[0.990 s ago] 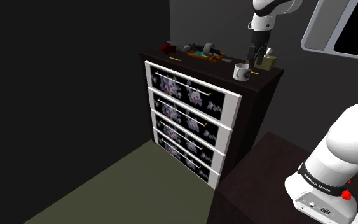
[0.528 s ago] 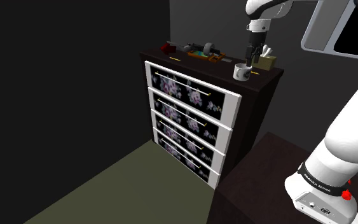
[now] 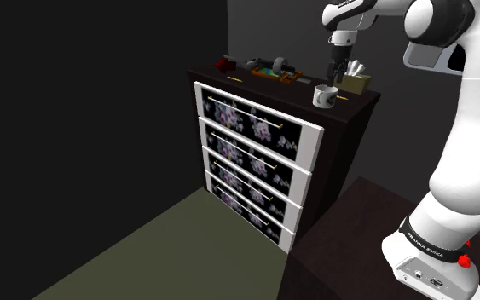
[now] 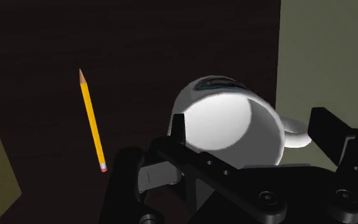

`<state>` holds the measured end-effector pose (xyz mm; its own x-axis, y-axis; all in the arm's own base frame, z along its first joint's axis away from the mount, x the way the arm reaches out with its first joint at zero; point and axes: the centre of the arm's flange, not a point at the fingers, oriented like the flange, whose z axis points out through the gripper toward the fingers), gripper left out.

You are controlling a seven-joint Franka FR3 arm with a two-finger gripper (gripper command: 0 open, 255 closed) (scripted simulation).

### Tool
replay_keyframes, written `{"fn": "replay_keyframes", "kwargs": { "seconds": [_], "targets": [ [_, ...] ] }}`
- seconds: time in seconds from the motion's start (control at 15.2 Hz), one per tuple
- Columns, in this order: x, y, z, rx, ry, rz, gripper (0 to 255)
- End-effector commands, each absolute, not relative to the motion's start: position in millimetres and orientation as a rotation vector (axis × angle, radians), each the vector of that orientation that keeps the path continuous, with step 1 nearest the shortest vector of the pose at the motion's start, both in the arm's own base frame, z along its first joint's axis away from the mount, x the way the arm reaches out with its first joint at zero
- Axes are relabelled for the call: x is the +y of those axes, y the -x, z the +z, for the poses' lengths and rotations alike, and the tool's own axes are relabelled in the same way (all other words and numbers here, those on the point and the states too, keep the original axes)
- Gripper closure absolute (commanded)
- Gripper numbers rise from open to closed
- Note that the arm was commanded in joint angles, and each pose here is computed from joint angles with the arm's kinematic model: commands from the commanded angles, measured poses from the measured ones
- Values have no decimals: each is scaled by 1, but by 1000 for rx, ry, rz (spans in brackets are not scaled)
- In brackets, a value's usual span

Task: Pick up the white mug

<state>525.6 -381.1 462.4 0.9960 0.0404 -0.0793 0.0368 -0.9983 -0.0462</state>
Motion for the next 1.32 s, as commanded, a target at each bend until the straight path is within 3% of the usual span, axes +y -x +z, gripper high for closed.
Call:
{"fn": "replay_keyframes", "kwargs": {
  "seconds": [0.0,0.86,0.92,1.25],
  "targets": [
    [-402,-539,455,-63,3091,117,0],
    [-437,-560,405,-63,3087,108,0],
    [-437,-560,405,-63,3087,108,255],
    [-437,-560,405,-63,3087,108,255]
  ]
}}
